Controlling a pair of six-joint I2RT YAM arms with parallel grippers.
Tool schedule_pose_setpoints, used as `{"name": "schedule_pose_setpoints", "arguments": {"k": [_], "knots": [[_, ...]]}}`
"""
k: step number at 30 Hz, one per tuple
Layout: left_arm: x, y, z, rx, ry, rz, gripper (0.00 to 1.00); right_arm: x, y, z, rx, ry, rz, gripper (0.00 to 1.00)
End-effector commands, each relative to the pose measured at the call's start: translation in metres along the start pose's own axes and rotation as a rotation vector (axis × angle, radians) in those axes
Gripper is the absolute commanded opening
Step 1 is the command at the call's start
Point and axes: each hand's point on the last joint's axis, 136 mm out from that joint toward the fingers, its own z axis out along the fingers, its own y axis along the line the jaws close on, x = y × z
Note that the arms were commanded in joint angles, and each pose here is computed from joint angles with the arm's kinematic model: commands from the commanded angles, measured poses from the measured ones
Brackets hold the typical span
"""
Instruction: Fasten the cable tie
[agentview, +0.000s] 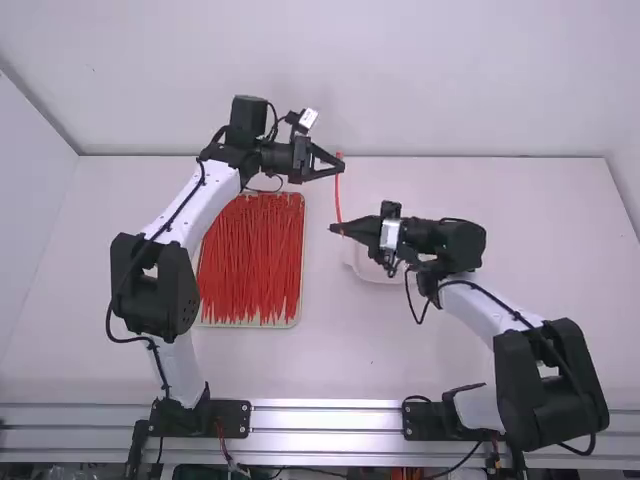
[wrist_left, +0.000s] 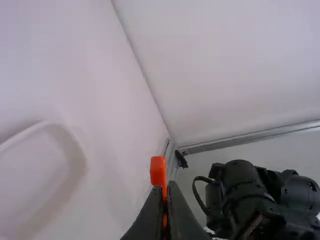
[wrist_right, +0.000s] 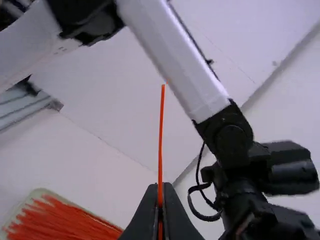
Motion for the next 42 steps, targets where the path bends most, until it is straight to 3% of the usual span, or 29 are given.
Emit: {"name": "schedule_pose_setpoints", "arguments": {"k": [1,7,10,16,20,29,42], "knots": [[-0.005,-0.007,-0.004,0.014,-0.013,0.129,0.02,-0.008,-0.035,0.002,0.172,-0.024,0.182,0.00],[-0.024,-0.025,-0.003,0.044,-0.067,0.486,0.02,-0.021,-0.073,-0.002,0.252,-0.073,0.471,0.00],[-0.030,-0.031,-0.004,0.051,-0.089,0.588,0.02,-0.021,-0.082,0.000,0.256,-0.067,0.572,0.00],[-0.045,-0.051,-0.007,0.068,-0.151,0.869,0.02,-0.009,-0.093,0.022,0.242,-0.005,0.939,0.00],[-0.045,-0.058,-0.008,0.081,-0.161,1.010,0.01,0.004,-0.084,0.037,0.217,0.074,1.021,0.00],[-0.019,-0.067,-0.035,0.251,-0.106,1.427,0.02,0.020,-0.077,0.034,0.229,0.136,1.159,0.00],[-0.022,-0.069,-0.047,0.250,-0.117,1.497,0.02,0.016,-0.059,0.052,0.172,0.138,1.261,0.00]]}}
